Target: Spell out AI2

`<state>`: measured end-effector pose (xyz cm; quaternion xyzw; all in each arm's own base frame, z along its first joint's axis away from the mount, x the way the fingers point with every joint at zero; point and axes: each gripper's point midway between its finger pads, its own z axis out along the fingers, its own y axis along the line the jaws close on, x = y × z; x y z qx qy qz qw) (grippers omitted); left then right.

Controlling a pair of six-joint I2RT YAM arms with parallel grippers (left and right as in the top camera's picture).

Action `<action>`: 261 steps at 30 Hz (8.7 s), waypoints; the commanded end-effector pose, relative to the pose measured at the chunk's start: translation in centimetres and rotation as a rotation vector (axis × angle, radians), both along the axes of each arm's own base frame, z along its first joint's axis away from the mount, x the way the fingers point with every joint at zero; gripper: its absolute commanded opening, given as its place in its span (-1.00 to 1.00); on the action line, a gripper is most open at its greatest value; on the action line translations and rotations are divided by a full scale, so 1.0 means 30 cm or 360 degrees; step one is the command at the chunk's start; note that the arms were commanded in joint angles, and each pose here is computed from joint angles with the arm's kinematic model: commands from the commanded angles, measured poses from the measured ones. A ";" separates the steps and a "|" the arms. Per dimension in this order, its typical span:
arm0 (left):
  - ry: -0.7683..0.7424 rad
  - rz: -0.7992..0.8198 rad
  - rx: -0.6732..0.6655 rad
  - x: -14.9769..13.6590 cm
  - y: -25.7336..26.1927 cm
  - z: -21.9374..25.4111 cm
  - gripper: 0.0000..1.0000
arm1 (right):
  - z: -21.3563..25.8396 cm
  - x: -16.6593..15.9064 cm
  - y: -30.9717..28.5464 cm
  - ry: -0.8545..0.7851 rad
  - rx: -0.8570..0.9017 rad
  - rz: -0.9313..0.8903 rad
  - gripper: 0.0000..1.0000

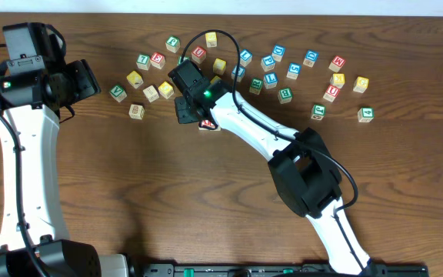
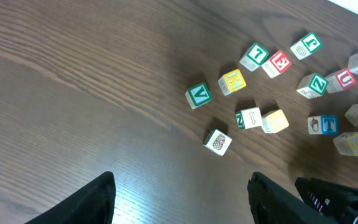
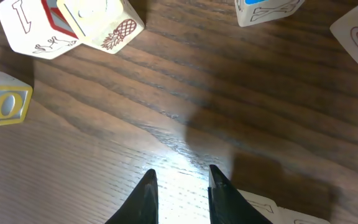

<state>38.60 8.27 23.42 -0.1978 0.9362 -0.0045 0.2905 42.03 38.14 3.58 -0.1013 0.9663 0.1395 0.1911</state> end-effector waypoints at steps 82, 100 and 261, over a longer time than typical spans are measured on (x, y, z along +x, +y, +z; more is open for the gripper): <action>0.0012 0.0000 0.0014 -0.003 0.004 0.002 0.35 | -0.010 -0.231 -0.268 0.0386 -0.0400 0.0280 -0.97; 0.0012 0.0000 0.0014 -0.003 0.004 0.002 0.35 | -0.039 -0.196 -0.276 0.0228 -0.0521 0.0183 -0.98; 0.0024 0.0001 0.0011 -0.008 0.003 -0.002 0.37 | -0.072 0.459 -0.444 -0.0059 -0.0050 -0.0567 -0.39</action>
